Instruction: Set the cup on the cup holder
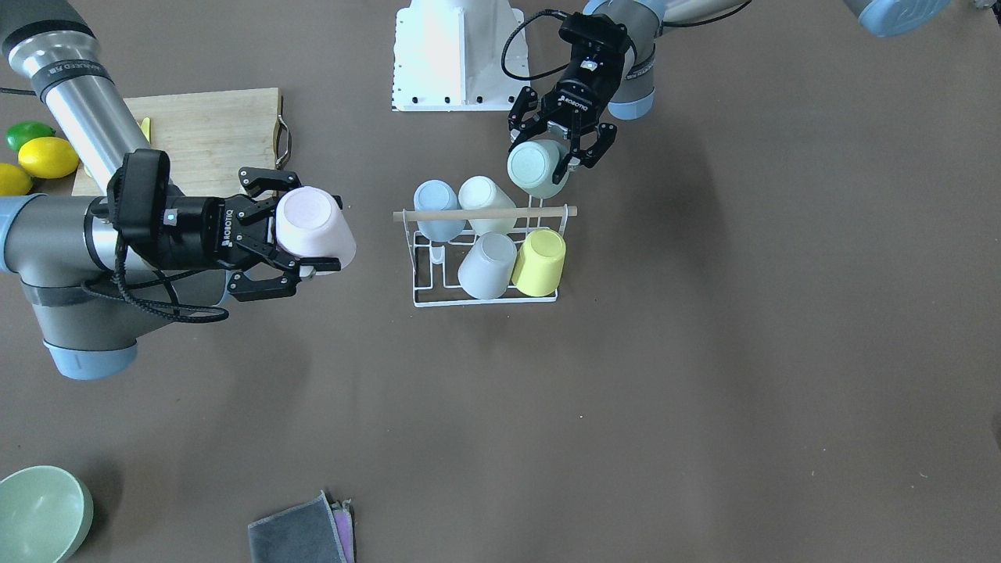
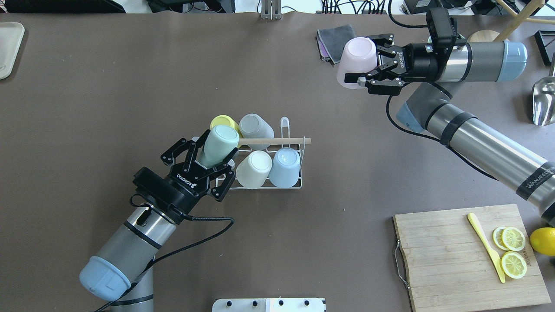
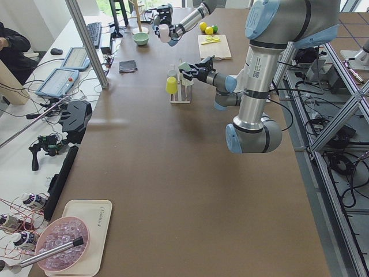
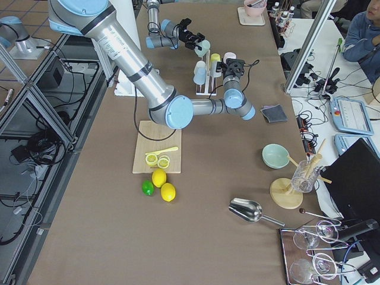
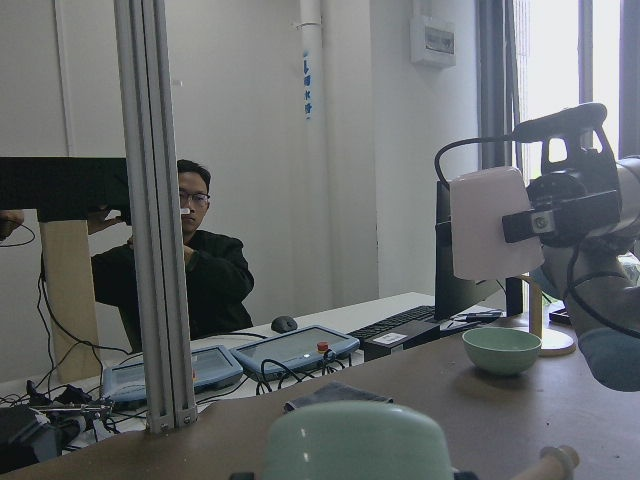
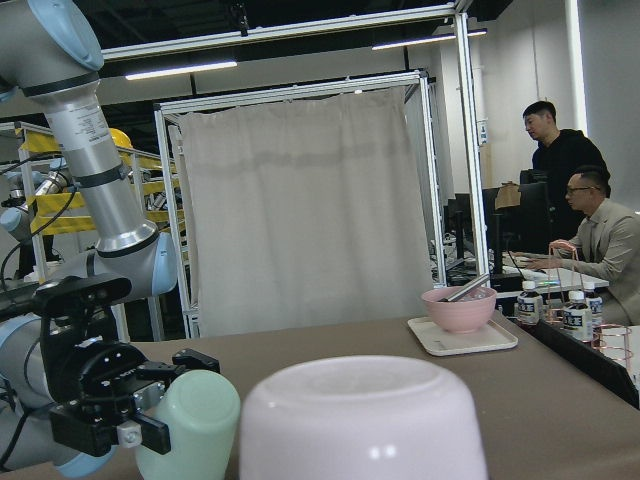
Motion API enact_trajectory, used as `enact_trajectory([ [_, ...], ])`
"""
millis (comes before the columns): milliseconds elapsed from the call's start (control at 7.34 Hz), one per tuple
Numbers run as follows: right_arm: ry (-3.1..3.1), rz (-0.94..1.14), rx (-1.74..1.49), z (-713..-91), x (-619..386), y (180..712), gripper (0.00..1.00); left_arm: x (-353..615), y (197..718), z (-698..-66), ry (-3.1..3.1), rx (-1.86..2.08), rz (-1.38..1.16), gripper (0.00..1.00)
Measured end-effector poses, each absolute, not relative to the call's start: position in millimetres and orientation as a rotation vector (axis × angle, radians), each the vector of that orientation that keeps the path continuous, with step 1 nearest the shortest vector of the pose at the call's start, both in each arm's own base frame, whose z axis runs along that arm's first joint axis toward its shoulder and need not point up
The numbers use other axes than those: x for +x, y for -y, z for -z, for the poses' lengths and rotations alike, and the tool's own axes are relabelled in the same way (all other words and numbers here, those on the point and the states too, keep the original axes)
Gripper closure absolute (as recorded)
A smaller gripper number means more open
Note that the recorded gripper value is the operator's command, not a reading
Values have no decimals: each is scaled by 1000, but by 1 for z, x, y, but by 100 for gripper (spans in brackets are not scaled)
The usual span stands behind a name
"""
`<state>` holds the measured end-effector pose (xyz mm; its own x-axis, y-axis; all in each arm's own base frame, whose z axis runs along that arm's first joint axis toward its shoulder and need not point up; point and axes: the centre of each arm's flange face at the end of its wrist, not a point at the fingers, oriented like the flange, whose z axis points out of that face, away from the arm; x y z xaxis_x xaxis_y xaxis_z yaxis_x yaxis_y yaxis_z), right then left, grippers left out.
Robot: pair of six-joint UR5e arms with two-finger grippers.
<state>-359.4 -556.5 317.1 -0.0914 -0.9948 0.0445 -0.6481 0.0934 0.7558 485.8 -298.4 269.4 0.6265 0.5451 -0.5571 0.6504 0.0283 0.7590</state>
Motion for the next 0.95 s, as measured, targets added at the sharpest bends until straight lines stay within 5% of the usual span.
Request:
enact_trajectory([
  [953, 1779, 831, 1577, -296, -443, 536, 100, 493, 302, -279, -981, 1625, 91, 100],
])
